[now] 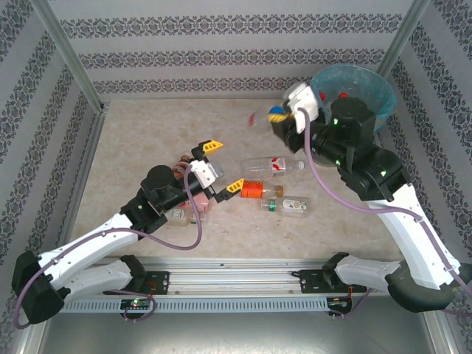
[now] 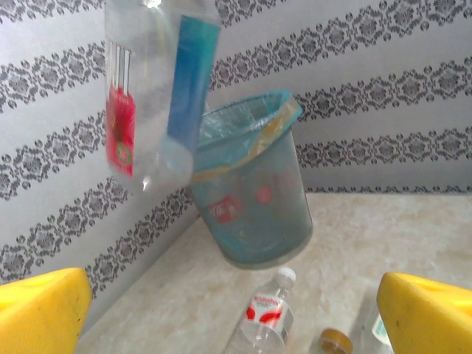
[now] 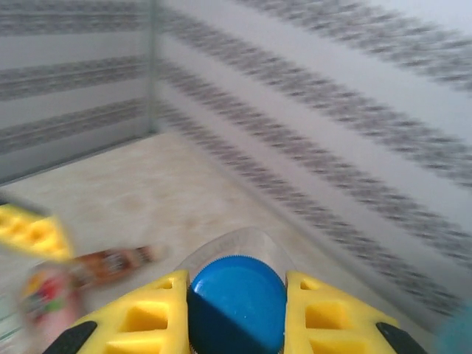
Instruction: Put the plastic bottles in the bin
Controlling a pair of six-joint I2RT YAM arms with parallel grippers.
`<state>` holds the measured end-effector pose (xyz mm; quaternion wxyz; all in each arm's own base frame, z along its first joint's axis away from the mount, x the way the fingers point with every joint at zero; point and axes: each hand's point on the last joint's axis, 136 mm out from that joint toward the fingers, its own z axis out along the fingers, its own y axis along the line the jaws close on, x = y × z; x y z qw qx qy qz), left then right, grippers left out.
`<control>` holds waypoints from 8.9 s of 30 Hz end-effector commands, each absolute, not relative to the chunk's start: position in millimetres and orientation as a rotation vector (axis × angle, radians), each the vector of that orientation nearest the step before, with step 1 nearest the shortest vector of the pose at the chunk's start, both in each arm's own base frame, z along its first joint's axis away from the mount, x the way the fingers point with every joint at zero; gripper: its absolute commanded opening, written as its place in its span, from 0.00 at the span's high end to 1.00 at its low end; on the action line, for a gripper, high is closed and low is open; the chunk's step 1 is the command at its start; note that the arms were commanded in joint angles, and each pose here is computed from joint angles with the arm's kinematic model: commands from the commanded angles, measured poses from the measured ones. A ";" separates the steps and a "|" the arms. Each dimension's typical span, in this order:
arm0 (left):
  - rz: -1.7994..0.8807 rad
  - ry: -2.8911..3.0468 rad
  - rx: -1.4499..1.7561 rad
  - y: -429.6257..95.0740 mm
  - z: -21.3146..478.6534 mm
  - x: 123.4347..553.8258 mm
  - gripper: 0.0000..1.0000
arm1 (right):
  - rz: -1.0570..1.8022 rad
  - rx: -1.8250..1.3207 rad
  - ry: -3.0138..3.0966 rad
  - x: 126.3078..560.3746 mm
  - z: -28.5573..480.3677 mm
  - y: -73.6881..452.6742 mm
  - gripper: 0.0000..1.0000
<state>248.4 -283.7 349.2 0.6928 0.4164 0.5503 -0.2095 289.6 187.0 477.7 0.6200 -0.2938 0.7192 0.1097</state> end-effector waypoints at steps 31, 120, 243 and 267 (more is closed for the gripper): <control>-0.623 1.165 0.848 -296.2 371.4 248.8 0.02 | -0.341 0.125 2.071 483.2 333.4 -79.4 1.00; -0.741 1.611 1.787 -439.5 101.6 255.8 0.38 | 0.088 -0.156 1.678 255.8 414.6 53.9 0.51; -0.713 1.443 0.871 -343.6 353.6 315.8 0.16 | -0.339 0.083 1.943 405.8 419.3 -47.3 0.68; -0.687 1.469 0.879 -345.9 348.2 322.6 0.14 | -0.201 0.040 2.029 434.6 405.8 -31.0 0.68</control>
